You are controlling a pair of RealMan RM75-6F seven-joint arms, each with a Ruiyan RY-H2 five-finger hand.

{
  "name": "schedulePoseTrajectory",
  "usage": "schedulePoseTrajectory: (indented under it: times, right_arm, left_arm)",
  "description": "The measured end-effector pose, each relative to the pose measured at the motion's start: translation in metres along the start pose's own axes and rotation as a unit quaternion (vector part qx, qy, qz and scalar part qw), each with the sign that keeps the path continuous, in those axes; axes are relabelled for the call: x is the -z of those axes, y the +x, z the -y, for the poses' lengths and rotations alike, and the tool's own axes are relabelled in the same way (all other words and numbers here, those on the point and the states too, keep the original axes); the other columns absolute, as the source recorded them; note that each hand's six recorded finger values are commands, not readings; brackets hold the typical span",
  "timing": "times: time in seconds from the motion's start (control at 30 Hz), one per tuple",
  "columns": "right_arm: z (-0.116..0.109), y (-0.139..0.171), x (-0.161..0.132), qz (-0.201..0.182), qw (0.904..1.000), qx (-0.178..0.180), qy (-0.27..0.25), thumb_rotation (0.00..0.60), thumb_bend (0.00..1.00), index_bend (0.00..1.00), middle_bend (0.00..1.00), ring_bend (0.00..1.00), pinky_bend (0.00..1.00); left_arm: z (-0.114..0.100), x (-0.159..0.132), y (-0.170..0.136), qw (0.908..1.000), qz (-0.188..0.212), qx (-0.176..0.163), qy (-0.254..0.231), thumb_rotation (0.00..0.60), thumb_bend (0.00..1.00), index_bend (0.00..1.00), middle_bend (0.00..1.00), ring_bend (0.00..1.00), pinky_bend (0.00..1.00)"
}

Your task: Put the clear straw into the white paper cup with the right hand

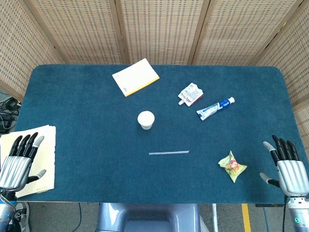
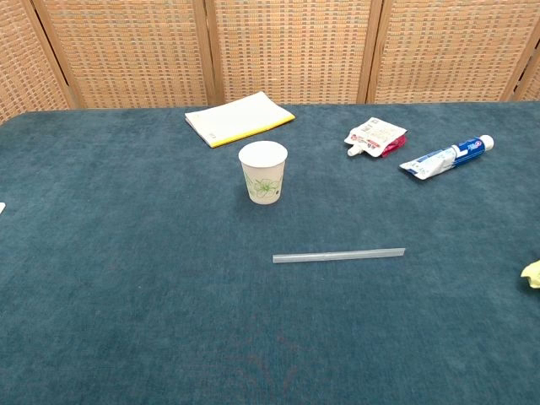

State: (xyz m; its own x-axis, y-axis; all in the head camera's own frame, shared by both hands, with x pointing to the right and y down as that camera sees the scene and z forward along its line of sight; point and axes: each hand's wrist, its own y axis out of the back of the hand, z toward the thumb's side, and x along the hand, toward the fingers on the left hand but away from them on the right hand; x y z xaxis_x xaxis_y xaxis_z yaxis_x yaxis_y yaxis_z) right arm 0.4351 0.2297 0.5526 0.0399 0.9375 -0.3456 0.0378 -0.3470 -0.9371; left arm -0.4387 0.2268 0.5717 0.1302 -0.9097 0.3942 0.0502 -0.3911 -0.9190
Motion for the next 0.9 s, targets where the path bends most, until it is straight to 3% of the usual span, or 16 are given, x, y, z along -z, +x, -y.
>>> schedulePoseTrajectory:
  times: [0.5,0.7,0.9]
  right_arm:
    - [-0.001,-0.004,-0.013,-0.005,0.9998,0.010,-0.018,0.600,0.17,0.33,0.04,0.00,0.00]
    - [-0.003,-0.021,-0.046,-0.031,0.9988,0.018,-0.033,0.600,0.19,0.40,0.12,0.00,0.03]
    - [0.004,-0.049,-0.098,-0.065,0.9972,0.007,-0.036,0.600,0.21,0.43,0.15,0.00,0.04]
  left_arm:
    - [-0.006,0.004,0.000,0.9999,-0.005,-0.007,-0.009,0.600,0.06,0.00,0.00,0.00,0.00]
    - [-0.006,0.006,0.000,0.9999,-0.006,-0.005,-0.009,0.600,0.06,0.00,0.00,0.00,0.00]
    - [-0.004,0.009,0.001,0.9999,-0.013,-0.004,-0.008,0.600,0.06,0.00,0.00,0.00,0.00]
